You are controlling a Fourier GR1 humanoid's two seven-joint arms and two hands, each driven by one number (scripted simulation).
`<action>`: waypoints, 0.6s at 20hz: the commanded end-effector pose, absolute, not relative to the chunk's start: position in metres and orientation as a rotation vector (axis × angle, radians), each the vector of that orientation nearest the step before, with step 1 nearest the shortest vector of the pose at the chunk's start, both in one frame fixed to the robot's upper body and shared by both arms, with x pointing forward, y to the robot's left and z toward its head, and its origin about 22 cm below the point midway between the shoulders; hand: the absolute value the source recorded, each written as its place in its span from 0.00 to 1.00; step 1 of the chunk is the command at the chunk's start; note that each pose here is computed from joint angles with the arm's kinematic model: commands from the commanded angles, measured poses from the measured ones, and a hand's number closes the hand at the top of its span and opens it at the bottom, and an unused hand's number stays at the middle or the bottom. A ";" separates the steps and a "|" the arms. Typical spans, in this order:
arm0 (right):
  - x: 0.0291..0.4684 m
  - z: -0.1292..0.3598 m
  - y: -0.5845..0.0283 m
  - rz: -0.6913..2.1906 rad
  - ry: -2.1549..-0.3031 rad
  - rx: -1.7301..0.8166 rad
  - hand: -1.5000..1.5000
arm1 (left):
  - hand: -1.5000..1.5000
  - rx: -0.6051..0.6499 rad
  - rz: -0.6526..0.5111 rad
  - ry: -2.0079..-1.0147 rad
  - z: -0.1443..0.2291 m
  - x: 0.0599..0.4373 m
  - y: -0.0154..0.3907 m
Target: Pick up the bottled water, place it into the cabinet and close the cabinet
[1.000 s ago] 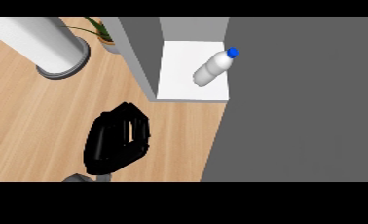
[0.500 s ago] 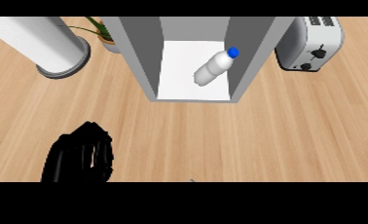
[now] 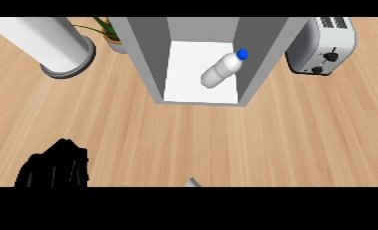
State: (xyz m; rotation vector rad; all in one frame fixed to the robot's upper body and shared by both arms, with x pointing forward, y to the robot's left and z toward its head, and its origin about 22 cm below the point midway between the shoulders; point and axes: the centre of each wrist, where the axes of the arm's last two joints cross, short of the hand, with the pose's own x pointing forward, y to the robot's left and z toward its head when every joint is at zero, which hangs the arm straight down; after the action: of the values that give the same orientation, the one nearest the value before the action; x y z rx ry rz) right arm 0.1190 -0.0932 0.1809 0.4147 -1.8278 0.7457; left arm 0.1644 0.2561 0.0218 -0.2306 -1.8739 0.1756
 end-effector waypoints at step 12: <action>0.257 0.191 -0.035 0.500 -1.708 0.442 1.00 | 1.00 -0.231 0.154 -1.887 0.025 0.151 0.321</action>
State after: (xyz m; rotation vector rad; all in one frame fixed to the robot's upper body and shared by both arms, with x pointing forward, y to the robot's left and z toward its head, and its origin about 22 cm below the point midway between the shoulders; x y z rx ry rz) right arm 0.2176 -0.0396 0.1989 0.4163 -1.7682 0.5469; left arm 0.1523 0.3002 0.0246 -0.2355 -1.8848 0.1523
